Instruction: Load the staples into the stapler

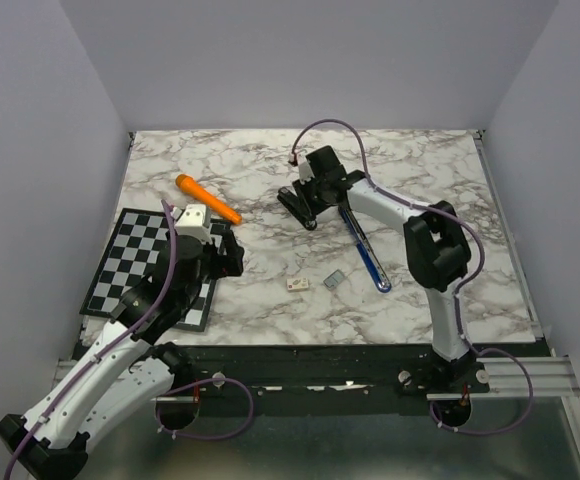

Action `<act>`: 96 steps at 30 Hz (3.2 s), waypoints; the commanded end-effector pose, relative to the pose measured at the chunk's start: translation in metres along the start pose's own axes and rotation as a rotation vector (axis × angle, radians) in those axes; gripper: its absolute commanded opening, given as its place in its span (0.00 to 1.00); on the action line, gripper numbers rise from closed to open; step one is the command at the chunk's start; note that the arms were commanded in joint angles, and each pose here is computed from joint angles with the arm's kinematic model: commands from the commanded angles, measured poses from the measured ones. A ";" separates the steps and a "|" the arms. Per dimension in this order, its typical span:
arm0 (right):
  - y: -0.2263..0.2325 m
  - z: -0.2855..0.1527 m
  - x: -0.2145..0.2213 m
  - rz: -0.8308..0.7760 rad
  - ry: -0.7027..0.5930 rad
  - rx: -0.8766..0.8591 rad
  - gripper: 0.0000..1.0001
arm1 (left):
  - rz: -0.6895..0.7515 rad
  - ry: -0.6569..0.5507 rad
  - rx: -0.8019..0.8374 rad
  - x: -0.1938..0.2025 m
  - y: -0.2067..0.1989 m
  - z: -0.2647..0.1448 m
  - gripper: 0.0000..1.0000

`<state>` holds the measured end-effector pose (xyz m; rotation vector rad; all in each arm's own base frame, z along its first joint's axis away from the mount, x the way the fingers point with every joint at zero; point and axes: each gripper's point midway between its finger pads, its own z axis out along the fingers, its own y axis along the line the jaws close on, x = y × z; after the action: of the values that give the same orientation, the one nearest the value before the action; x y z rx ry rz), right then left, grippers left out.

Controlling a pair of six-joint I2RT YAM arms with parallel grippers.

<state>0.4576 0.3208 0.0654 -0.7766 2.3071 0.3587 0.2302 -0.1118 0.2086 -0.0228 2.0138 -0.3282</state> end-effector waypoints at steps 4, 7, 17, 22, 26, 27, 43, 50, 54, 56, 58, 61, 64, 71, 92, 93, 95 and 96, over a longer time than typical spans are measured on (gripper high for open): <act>0.048 -0.059 0.063 -0.199 0.071 -0.185 0.15 | 0.217 -0.023 0.305 -0.002 -0.050 0.008 0.99; 0.061 -0.068 0.091 -0.266 0.109 -0.240 0.16 | 0.315 -0.021 0.406 0.005 -0.065 0.012 0.99; 0.054 -0.107 0.079 -0.223 0.013 -0.144 0.66 | 0.639 -0.011 0.713 0.037 -0.103 0.028 0.99; 0.038 -0.141 0.064 -0.089 -0.089 -0.046 0.83 | 0.767 0.026 0.772 0.049 -0.110 0.049 0.99; 0.027 -0.173 0.061 -0.002 -0.186 0.031 0.91 | 0.880 0.036 0.828 0.053 -0.119 0.069 0.99; 0.024 -0.176 0.074 0.031 -0.180 0.049 0.92 | 0.917 0.062 0.840 0.061 -0.119 0.078 0.99; 0.001 -0.268 0.111 0.310 -0.549 0.186 1.00 | 1.038 0.312 0.968 0.093 -0.145 0.166 0.99; -0.003 -0.271 0.118 0.300 -0.544 0.209 1.00 | 1.082 0.427 1.031 0.118 -0.153 0.179 0.93; -0.008 -0.267 0.120 0.285 -0.520 0.242 1.00 | 1.073 0.450 1.027 0.125 -0.155 0.192 0.88; -0.009 -0.265 0.120 0.279 -0.508 0.252 1.00 | 1.073 0.449 1.023 0.124 -0.157 0.196 0.83; -0.010 -0.263 0.121 0.277 -0.498 0.253 1.00 | 1.080 0.447 1.012 0.123 -0.158 0.202 0.73; -0.008 -0.260 0.120 0.277 -0.490 0.245 1.00 | 1.096 0.450 1.001 0.122 -0.158 0.208 0.58; -0.006 -0.258 0.117 0.280 -0.488 0.232 1.00 | 1.110 0.458 0.993 0.120 -0.155 0.212 0.44; 0.004 -0.254 0.107 0.300 -0.482 0.177 1.00 | 1.061 0.378 0.938 0.087 -0.154 0.216 0.06; 0.045 -0.260 0.038 0.538 -0.494 -0.062 0.92 | 0.411 -0.086 0.837 -0.048 -0.198 0.105 0.00; 0.046 -0.260 0.035 0.539 -0.498 -0.070 0.91 | 0.403 -0.106 0.840 -0.051 -0.198 0.095 0.00; 0.047 -0.259 0.030 0.547 -0.504 -0.083 0.89 | 0.367 -0.133 0.838 -0.056 -0.201 0.084 0.00; 0.047 -0.260 0.027 0.551 -0.509 -0.085 0.88 | 0.361 -0.148 0.851 -0.057 -0.204 0.074 0.00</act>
<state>0.2765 0.2176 0.2195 -0.0642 2.0227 0.7048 0.3095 -0.3044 0.2137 0.9514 1.7255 -0.7935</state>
